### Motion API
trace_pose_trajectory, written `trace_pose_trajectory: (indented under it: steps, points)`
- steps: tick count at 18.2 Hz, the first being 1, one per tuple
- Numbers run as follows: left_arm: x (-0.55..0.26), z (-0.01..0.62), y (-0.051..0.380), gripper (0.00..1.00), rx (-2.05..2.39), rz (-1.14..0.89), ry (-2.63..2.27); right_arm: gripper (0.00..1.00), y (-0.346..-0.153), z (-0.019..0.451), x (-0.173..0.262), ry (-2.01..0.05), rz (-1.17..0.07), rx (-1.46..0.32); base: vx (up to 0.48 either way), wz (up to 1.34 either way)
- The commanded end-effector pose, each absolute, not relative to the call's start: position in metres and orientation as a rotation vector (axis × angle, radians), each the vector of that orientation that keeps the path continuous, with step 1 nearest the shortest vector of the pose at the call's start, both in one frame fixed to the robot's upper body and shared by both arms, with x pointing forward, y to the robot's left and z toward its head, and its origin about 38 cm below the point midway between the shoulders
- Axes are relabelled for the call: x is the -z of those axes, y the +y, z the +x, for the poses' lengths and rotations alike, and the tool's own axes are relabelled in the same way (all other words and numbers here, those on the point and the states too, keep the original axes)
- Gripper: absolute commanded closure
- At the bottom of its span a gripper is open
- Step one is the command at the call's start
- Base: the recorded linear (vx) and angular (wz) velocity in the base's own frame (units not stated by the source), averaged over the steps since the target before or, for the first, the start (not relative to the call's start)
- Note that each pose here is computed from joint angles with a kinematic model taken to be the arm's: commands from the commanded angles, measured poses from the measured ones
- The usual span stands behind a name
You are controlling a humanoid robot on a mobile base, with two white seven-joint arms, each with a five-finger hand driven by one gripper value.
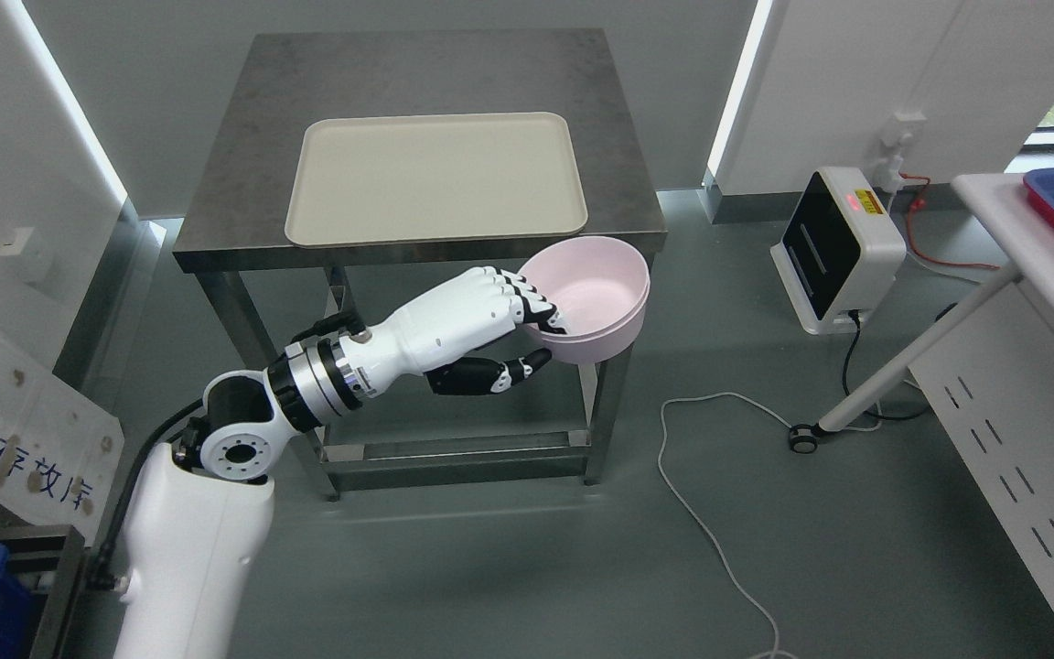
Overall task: Stack pink IKEA bowls on left shelf middle
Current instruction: 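Carry the stacked bowls in the left hand while turning to the blue bins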
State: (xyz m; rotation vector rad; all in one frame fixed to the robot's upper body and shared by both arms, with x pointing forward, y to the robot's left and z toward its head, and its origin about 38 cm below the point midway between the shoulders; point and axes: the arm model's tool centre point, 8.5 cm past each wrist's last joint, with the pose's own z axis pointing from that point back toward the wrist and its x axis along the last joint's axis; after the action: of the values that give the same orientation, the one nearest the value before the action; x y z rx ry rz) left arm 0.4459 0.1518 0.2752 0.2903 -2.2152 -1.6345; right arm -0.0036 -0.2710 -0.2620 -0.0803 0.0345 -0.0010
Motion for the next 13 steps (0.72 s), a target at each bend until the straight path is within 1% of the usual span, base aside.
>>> trace_pose_trajectory:
  steps: [1, 8, 13]
  points:
    - [-0.2868, 0.4388, 0.2005, 0.96, 1.468, 0.403, -2.262, 0.00, -0.2825, -0.0108, 0.2614, 0.030, -0.099, 0.012, -0.097, -0.25]
    - [-0.2797, 0.4368, 0.1988, 0.96, 1.460, 0.386, -2.255, 0.00, -0.2825, -0.0108, 0.2614, 0.030, -0.099, 0.012, -0.139, -0.09]
    - [-0.2790, 0.4365, 0.2010, 0.96, 1.451, 0.387, -2.255, 0.00, -0.2825, -0.0106, 0.2614, 0.029, -0.099, 0.012, -0.203, 0.38]
